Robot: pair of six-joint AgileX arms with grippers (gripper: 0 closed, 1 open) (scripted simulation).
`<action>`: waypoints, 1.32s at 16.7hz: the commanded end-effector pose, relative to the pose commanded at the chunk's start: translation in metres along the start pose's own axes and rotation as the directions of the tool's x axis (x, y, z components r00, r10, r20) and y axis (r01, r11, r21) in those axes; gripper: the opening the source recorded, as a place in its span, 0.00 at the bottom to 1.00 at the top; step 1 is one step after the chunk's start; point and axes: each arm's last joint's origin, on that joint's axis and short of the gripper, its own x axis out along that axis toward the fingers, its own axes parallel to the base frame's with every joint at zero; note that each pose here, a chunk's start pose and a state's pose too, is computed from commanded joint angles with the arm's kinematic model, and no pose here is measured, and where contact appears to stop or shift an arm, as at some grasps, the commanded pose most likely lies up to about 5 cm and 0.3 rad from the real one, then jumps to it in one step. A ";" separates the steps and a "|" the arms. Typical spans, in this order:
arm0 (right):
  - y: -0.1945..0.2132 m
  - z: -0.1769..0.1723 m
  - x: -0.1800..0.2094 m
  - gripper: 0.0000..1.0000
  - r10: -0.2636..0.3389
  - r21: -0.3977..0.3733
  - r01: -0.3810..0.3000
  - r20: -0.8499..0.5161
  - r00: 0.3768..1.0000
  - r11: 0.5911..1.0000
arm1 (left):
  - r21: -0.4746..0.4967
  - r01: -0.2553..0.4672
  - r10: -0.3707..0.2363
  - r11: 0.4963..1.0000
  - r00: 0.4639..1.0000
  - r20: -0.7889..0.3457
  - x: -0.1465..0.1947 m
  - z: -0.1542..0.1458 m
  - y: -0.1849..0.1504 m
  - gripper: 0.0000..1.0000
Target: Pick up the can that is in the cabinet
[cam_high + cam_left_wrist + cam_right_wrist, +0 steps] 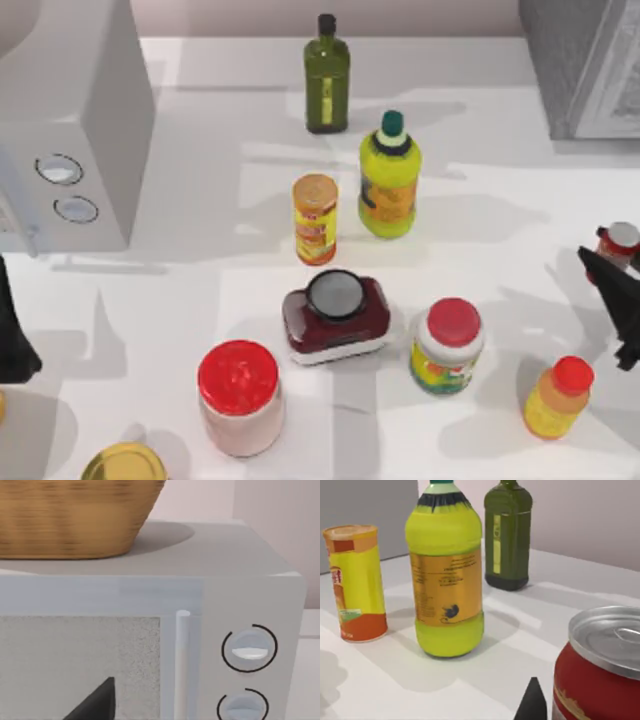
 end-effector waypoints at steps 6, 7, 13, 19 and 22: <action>0.017 0.033 0.032 0.00 0.007 -0.129 0.004 0.088 0.996 0.992 | 0.000 0.000 0.000 1.000 1.000 0.000 0.000 0.000 0.000 1.00; 0.021 0.035 0.036 0.00 0.011 -0.127 0.000 0.092 0.996 0.992 | 0.000 0.000 0.000 1.000 1.000 0.000 0.000 0.000 0.000 1.00; 0.007 0.007 0.032 0.00 0.008 -0.042 -0.006 0.029 1.000 0.999 | 0.000 0.000 0.000 1.000 1.000 0.000 0.000 0.000 0.000 1.00; 0.000 -0.005 0.023 0.00 -0.003 -0.002 0.003 0.002 1.000 1.000 | 0.000 0.000 0.000 1.000 1.000 0.000 0.000 0.000 0.000 1.00; 0.000 -0.005 0.023 0.15 -0.003 -0.002 0.003 0.002 1.000 1.000 | 0.000 0.000 0.000 1.000 1.000 0.000 0.000 0.000 0.000 1.00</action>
